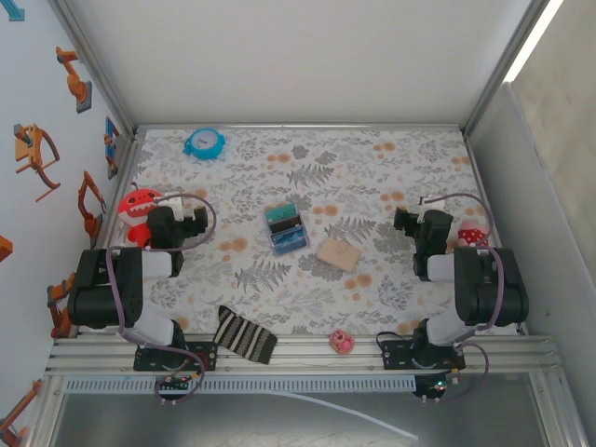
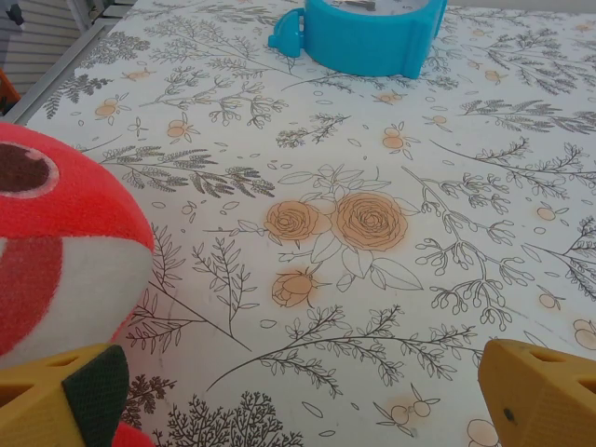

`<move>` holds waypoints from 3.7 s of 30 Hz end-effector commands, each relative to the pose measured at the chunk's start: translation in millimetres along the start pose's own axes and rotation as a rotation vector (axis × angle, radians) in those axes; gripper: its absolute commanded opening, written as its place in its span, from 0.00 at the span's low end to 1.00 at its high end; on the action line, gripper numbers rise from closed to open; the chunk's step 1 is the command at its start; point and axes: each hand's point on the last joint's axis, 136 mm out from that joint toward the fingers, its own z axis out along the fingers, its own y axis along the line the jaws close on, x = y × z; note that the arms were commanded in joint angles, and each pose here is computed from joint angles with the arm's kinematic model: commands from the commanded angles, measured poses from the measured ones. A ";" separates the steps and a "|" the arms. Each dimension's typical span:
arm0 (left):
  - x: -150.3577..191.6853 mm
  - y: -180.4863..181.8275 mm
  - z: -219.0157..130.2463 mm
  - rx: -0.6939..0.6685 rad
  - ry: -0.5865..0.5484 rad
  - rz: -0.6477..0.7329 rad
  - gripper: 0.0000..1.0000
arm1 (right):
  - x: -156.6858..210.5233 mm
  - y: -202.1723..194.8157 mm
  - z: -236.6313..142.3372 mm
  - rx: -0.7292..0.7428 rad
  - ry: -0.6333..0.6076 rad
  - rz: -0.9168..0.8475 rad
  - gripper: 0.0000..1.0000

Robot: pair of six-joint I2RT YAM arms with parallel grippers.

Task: Take the credit cards out of the card holder

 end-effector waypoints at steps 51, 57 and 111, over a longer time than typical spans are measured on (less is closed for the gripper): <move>-33.1 1.8 -11.8 -0.018 -0.051 0.004 0.97 | -23.4 -0.9 -14.6 -0.009 -0.138 0.007 0.99; -56.0 -1.7 -27.9 -0.058 -0.075 0.038 0.97 | -39.4 -5.8 -31.5 0.009 -0.171 0.017 0.99; -45.7 -35.8 -117.3 0.089 0.061 -0.441 0.97 | 78.4 206.7 -88.8 -0.625 0.923 0.062 0.84</move>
